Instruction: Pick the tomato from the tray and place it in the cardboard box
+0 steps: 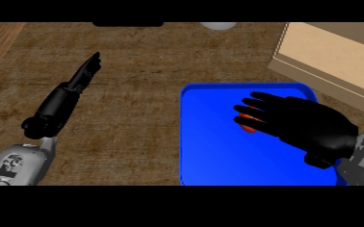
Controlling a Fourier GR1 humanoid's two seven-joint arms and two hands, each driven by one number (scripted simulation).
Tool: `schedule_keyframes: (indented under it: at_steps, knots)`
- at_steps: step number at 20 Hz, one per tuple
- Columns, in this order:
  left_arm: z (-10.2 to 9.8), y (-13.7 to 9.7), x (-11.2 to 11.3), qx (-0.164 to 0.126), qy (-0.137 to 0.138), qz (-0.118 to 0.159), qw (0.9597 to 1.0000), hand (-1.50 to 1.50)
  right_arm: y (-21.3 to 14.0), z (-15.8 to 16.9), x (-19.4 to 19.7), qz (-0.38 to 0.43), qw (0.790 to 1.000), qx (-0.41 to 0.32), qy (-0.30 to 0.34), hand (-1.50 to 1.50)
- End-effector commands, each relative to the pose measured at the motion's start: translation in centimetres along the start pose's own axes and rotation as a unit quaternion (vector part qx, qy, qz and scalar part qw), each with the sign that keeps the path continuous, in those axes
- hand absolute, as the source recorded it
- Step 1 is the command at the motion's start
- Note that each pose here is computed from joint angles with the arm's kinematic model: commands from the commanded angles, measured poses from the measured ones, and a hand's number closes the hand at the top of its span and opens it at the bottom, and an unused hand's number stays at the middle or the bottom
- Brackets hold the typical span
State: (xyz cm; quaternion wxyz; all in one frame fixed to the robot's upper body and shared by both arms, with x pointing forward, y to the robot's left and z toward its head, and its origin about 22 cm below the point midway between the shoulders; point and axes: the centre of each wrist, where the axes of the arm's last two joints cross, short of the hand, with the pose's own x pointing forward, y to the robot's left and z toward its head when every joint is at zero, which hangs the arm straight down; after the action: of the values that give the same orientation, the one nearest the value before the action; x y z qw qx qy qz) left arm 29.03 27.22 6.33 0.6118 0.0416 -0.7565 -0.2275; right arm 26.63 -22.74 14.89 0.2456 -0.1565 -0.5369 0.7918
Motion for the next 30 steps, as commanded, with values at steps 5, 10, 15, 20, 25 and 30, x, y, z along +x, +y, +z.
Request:
schedule_keyframes:
  at_steps: [5, 10, 15, 20, 25, 30]
  knots:
    - [-1.1, -0.9, 1.4, 0.005, 0.003, 0.003, 1.0000, 0.00, 1.3, -3.2, -0.1, 0.025, 0.999, 0.005, 0.029, -1.50]
    - [0.4, -0.8, 0.1, -0.006, -0.003, 0.005, 1.0000, 0.00, 3.1, -4.7, -1.8, 0.021, 0.999, 0.008, 0.030, -1.50]
    - [0.0, 0.8, -0.4, 0.001, -0.006, -0.005, 1.0000, 0.00, 4.1, -5.1, -2.0, 0.014, 1.000, 0.022, 0.009, -1.50]
    - [-0.4, -0.9, 0.4, 0.001, -0.004, -0.008, 1.0000, 0.00, 6.1, -5.8, -3.8, 0.008, 0.999, 0.027, 0.016, -1.50]
    - [1.0, 0.1, -0.7, 0.006, -0.001, -0.003, 1.0000, 0.00, 6.0, -6.5, -2.6, 0.032, 0.998, 0.019, 0.048, -1.50]
    - [0.5, -0.3, -0.8, -0.006, -0.002, -0.005, 1.0000, 0.00, 7.7, -7.0, -6.4, 0.007, 0.998, 0.034, 0.049, -1.50]
